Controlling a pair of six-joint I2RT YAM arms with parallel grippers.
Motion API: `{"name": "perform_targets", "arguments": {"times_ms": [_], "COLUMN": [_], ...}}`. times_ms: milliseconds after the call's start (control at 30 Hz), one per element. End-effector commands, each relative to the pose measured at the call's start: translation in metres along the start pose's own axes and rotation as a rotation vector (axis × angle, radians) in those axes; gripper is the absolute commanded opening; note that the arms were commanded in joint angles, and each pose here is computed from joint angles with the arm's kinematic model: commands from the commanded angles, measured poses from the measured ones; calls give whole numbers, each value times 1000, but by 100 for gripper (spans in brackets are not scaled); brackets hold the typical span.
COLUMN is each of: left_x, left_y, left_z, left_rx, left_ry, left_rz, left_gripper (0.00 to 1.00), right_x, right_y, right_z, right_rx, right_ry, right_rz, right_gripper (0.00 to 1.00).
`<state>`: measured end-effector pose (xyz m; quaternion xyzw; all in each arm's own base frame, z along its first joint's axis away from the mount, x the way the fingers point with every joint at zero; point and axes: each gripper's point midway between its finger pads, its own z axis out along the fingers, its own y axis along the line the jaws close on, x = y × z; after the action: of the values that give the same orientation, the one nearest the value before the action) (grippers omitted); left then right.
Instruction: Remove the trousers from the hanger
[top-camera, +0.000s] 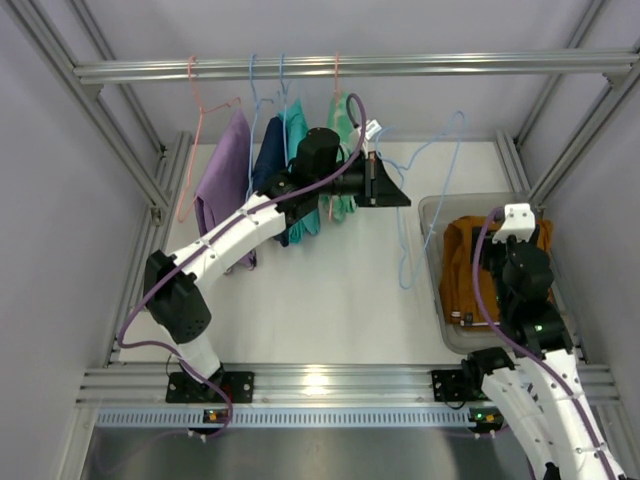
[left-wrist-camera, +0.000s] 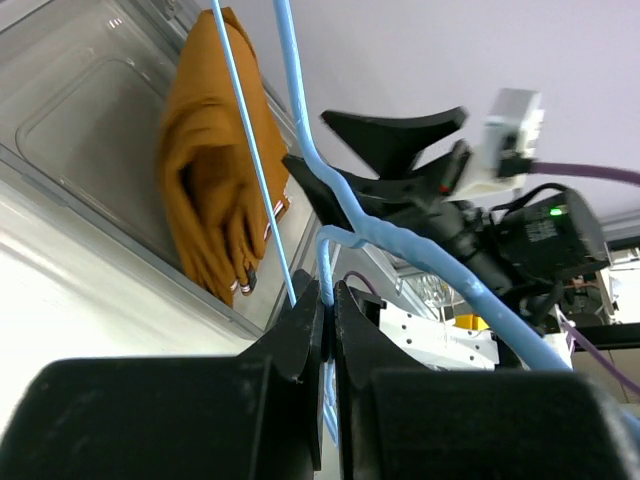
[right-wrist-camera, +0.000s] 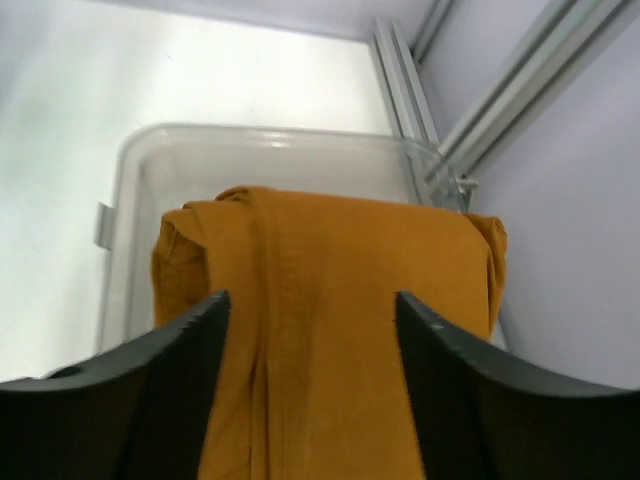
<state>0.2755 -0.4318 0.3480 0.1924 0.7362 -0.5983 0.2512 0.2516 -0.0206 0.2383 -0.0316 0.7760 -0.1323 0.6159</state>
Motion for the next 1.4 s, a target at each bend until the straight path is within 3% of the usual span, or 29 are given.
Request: {"name": "perform_targets", "arguments": {"times_ms": [0, 67, 100, 133, 233, 333, 400, 567, 633, 767, 900, 1367], "left_x": [-5, 1, 4, 9, 15, 21, 18, 28, 29, 24, 16, 22], "left_y": [-31, -32, -33, -38, -44, -50, -38, -37, -44, -55, -66, -86], "left_z": [-13, -11, -10, -8, -4, 2, 3, 10, 9, 8, 10, 20], "left_rx": [51, 44, 45, 50, 24, -30, -176, -395, -461, -512, -489, -401], "left_ry": [-22, -13, -8, 0, -1, -9, -51, -156, -216, -301, -328, -297], "left_rz": [81, 89, 94, 101, 144, 164, 164, 210, 246, 246, 216, 169], "left_gripper": [0, 0, 0, 0, 0, 0, 0, 0, 0, 0, 0, 0], "right_x": [-88, -90, -100, -94, -114, -146, -157, -133, -125, -108, -98, -102], "right_y": [-4, -2, -4, -3, -9, 8, 29, 75, 87, 95, 101, 115], "right_z": [-26, -40, -50, -55, -90, -145, -180, -189, -186, -164, -151, -131], "right_rx": [-62, -109, -119, -136, -178, -379, -565, -832, -894, -883, -883, -931], "right_ry": [-258, -251, -272, -246, -318, -491, -555, -377, -329, -255, -231, -270], "right_rz": [170, 167, 175, 165, 199, 209, 223, 264, 264, 257, 240, 195], "right_gripper": [68, 74, 84, 87, 89, 93, 98, 99, 96, 78, 69, 66]}}
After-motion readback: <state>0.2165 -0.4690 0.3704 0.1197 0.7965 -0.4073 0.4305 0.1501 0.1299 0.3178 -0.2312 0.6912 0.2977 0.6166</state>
